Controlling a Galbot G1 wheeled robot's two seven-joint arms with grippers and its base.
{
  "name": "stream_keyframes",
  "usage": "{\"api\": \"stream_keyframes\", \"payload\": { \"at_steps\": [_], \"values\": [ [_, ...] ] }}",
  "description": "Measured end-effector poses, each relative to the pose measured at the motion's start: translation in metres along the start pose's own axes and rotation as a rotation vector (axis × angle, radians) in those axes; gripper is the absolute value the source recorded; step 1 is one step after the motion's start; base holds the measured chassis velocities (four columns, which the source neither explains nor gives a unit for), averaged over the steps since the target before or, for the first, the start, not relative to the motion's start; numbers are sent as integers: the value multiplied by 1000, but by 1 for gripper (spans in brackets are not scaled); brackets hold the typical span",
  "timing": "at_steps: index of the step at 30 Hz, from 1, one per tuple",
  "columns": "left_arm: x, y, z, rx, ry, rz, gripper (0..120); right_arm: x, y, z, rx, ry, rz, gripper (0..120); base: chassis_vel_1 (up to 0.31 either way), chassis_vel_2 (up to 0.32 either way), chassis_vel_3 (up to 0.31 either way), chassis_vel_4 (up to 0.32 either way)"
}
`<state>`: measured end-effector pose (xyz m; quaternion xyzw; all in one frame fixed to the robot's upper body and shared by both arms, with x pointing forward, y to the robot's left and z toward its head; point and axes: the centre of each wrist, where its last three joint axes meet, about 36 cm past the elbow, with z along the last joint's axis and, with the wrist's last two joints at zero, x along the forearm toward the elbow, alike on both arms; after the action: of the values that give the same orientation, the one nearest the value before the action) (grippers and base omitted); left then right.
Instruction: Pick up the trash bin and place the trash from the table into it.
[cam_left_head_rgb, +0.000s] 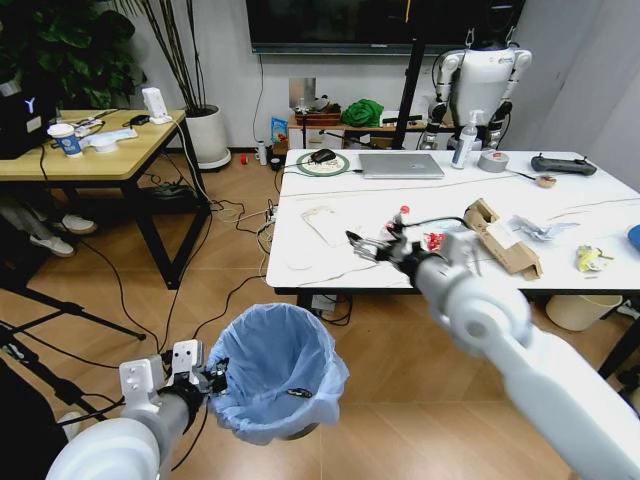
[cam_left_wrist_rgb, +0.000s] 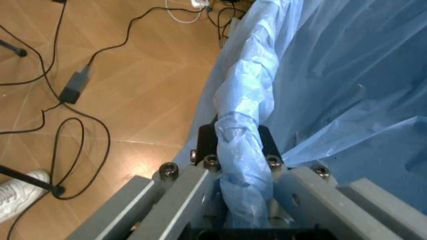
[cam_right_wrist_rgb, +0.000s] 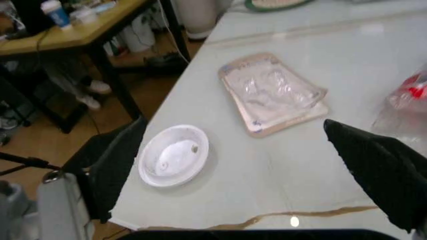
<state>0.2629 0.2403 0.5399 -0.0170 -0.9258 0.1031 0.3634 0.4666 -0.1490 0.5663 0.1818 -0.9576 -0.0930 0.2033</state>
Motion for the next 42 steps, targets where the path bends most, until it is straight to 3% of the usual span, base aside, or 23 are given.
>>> {"api": "stream_keyframes", "payload": {
  "at_steps": [5,10,13,23,35,40,42],
  "values": [
    [0,1,-1,-7,2,1,0,-57,58,-3,-67,118,58,81,0,0,0,0],
    [1,2,-3,-9,1,4,0,-81,73,0,-70,165,82,81,0,0,0,0],
    [1,2,-3,-9,2,5,0,-88,74,2,-57,176,92,81,0,0,0,0],
    [0,-1,-3,0,-1,25,0,-107,66,-4,8,227,129,59,0,0,0,0],
    [0,-1,-5,5,-9,33,0,-121,72,5,27,280,147,43,0,0,0,0],
    [0,-1,-6,10,-11,37,0,-123,72,10,35,280,159,20,0,0,0,0],
    [0,-1,-6,10,-11,37,0,-123,72,10,36,279,160,16,0,0,0,0]
  ]
}}
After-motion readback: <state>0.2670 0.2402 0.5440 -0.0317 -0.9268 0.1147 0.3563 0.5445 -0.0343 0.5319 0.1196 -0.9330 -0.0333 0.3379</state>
